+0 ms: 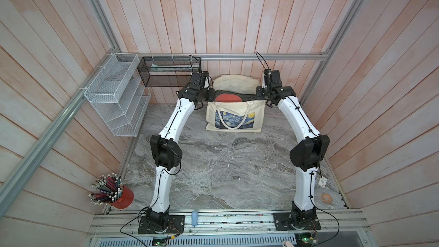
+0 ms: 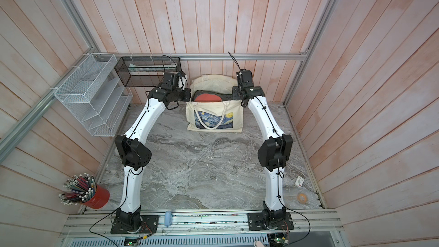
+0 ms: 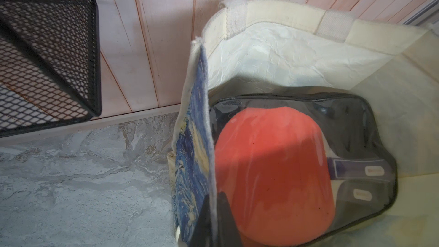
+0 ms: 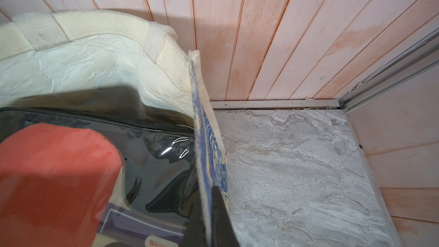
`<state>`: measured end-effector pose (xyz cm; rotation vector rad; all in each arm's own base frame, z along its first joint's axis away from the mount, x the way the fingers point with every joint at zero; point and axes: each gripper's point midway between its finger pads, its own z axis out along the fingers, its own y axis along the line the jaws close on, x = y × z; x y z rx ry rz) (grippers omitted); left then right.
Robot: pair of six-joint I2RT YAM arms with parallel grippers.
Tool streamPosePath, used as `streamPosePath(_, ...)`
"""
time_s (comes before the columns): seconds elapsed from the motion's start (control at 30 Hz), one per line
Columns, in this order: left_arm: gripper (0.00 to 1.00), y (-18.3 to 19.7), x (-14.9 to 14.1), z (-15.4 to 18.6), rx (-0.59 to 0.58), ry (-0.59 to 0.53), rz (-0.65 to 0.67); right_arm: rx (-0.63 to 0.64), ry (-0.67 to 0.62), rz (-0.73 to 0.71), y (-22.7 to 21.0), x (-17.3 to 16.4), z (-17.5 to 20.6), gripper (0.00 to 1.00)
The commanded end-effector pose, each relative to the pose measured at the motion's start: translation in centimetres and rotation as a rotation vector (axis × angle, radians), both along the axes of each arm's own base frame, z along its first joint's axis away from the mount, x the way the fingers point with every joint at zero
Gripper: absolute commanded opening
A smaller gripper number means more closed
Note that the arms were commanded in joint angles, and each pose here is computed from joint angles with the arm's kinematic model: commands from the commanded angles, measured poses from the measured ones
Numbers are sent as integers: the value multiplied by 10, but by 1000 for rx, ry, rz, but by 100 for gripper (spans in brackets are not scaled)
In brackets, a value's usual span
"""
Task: Remove the ping pong set from the canvas bag
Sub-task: Pick up the canvas bag from the center of the board.
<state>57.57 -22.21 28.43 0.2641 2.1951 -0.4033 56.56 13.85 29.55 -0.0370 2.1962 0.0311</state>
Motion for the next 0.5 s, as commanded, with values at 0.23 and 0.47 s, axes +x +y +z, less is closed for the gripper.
streamPosePath(0.23,0,22,-54,151,-40,-280,-2,15,-220,67,8,-45,117,0)
streamPosePath(0.47,0,33,-110,180,-19,-290,13,62,-238,110,22,-99,133,0)
